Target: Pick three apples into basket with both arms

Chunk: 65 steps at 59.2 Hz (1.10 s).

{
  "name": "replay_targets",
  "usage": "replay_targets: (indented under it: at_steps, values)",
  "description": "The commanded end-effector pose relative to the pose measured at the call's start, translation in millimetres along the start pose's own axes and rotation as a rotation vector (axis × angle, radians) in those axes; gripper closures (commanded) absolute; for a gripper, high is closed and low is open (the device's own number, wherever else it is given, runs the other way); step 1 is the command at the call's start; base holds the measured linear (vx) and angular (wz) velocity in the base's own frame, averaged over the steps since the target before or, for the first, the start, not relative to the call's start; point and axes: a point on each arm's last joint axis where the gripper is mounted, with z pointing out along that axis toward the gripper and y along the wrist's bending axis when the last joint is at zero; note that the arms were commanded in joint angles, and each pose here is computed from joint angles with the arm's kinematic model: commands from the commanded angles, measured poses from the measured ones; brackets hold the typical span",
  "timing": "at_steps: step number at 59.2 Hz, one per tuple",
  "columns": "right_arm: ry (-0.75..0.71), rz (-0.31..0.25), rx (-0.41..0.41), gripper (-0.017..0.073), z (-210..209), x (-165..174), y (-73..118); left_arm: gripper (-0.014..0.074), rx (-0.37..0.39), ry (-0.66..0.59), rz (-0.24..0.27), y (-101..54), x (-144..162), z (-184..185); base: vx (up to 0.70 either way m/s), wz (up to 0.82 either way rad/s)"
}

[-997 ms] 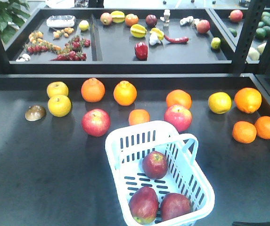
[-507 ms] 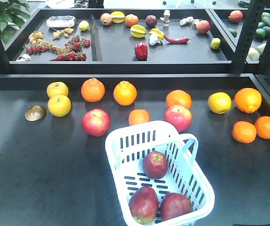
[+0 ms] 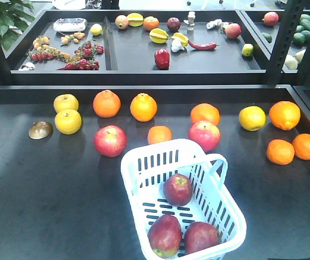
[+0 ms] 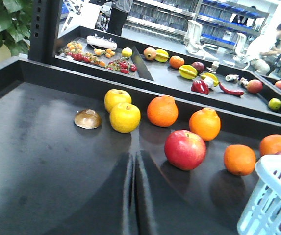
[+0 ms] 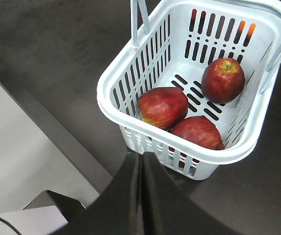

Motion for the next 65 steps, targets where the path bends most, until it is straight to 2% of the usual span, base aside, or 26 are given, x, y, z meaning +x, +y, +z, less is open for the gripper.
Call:
replay_targets:
  at_steps: [1,57,65]
  values:
    - [-0.066,0.004,0.019,0.0565,-4.3,-11.4,-1.6,0.0600,0.023,-0.113,0.001,-3.6,-15.0,-3.4,0.00,0.00]
    - [-0.065,0.005,0.020,0.0565,-3.7,-10.7,-1.7,0.0600,0.023,-0.114,0.002,-3.8,-15.6,-3.5,0.00,0.00]
    - [-0.067,-0.052,0.057,0.0565,-10.2,-6.6,-0.9,0.0600,0.023,-0.114,0.002,-3.8,-15.6,-3.5,0.00,0.00]
